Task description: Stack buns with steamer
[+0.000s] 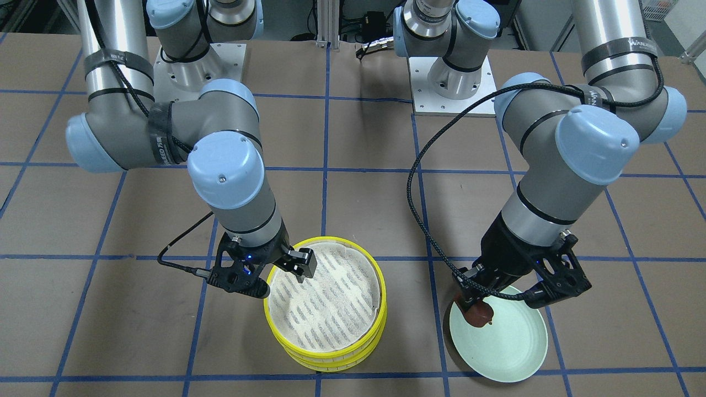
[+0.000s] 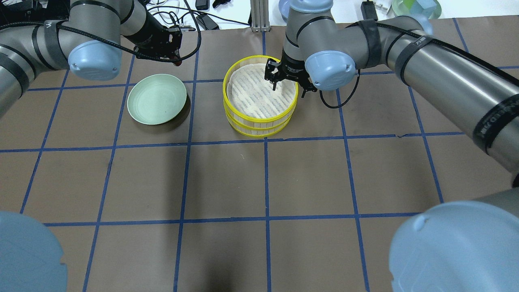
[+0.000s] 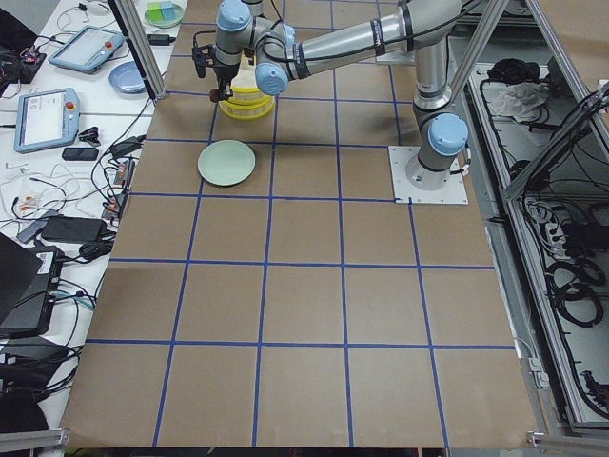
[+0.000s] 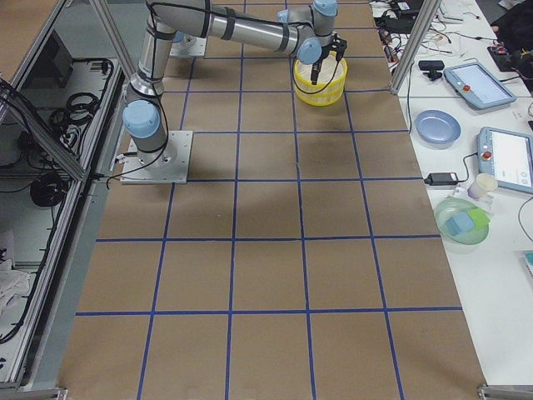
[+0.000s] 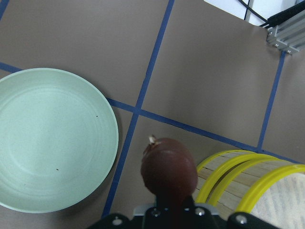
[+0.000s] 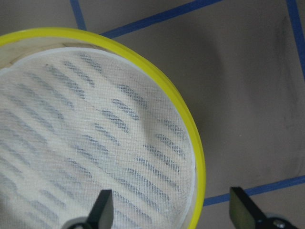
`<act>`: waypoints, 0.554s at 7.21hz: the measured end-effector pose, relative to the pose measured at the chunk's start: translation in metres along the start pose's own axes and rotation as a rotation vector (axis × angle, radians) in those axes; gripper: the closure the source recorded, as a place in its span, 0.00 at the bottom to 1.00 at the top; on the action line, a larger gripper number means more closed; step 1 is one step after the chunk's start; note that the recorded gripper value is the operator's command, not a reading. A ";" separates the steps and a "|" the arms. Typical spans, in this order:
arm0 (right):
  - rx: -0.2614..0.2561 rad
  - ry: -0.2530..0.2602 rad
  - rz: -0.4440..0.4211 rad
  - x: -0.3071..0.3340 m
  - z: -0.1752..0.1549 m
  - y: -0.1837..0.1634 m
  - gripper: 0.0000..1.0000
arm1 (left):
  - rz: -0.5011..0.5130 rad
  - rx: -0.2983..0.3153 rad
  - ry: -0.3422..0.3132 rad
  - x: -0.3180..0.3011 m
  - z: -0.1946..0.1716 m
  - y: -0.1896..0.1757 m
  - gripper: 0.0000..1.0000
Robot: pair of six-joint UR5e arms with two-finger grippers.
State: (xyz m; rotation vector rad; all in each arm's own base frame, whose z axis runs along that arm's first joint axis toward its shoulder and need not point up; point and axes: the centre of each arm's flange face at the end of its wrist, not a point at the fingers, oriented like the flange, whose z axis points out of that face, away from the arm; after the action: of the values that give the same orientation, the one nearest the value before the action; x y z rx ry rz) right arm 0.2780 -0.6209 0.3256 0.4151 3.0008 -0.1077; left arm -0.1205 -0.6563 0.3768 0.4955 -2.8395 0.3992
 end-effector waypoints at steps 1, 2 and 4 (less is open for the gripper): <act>0.019 -0.011 -0.025 0.008 -0.035 0.005 0.00 | -0.009 -0.002 0.008 0.006 0.000 0.004 1.00; 0.036 -0.015 -0.056 0.023 -0.078 0.012 0.00 | -0.019 -0.004 0.013 0.012 0.001 0.007 1.00; 0.030 0.004 -0.112 0.071 -0.165 0.039 0.00 | -0.064 -0.032 0.028 0.043 0.011 0.028 1.00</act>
State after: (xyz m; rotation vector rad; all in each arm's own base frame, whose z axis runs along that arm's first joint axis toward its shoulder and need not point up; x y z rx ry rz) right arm 0.2046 -0.5507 0.4787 0.2498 3.0285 -0.1618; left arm -0.1719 -0.6466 0.3716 0.5675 -2.7901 0.3463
